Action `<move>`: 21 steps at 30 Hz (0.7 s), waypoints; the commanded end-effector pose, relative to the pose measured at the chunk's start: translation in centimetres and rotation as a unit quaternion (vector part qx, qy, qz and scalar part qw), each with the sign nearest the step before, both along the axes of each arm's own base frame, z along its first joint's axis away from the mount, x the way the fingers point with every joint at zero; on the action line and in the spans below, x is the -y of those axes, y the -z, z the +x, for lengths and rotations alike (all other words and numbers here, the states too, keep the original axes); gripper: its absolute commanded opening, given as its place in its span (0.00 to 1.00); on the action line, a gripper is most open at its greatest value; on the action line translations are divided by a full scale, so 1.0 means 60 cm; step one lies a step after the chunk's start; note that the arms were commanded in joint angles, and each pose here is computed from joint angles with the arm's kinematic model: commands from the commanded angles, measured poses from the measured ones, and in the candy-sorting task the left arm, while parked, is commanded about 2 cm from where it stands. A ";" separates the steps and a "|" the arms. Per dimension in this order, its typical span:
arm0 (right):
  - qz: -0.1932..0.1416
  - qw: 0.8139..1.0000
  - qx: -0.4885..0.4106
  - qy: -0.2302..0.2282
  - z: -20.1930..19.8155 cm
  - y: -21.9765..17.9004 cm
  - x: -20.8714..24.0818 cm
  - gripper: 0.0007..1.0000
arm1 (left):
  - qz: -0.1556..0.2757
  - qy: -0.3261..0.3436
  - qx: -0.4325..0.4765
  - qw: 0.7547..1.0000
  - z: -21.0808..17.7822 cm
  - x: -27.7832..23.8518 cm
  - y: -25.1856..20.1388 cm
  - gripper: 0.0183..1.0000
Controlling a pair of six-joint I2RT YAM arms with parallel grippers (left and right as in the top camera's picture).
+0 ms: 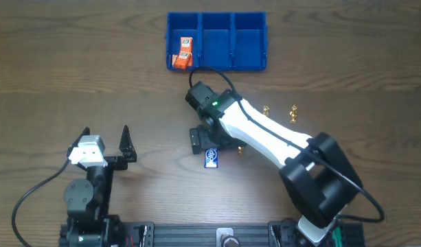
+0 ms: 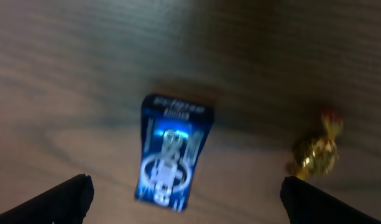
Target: Sort Candies Into Trays
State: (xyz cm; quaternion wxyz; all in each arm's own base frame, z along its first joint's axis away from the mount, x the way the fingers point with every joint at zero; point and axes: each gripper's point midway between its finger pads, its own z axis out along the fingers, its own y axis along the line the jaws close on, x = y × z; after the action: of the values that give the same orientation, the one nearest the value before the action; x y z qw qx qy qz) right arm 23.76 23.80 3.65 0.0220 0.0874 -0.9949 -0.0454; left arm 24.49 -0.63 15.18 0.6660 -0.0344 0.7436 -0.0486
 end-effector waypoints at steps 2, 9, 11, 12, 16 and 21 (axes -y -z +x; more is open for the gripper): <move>-0.029 0.999 0.014 0.027 0.016 0.022 0.002 1.00 | 0.002 0.004 -0.026 1.000 -0.002 0.002 0.027 1.00; -0.027 0.999 0.023 0.014 0.015 0.039 -0.018 1.00 | 0.002 0.004 -0.026 1.000 -0.002 0.002 0.027 1.00; -0.028 0.999 0.022 0.013 0.011 0.040 -0.021 1.00 | 0.002 0.004 -0.026 1.000 -0.002 0.002 0.027 1.00; -0.029 0.999 0.022 0.013 0.010 0.040 -0.021 1.00 | 0.002 0.004 -0.025 1.000 -0.002 0.002 0.027 1.00; -0.030 0.999 0.021 0.013 0.008 0.042 -0.022 0.99 | 0.002 0.004 -0.026 1.000 -0.002 0.002 0.027 1.00; -0.041 0.999 0.014 0.017 0.004 0.053 -0.016 0.98 | 0.002 0.004 -0.026 1.000 -0.002 0.002 0.027 1.00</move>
State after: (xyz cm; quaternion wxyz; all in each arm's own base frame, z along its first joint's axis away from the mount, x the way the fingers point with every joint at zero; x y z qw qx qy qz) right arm 23.84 25.03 1.31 0.0089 0.0822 -0.9964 -0.0211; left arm 24.49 -0.63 15.18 0.6660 -0.0344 0.7436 -0.0486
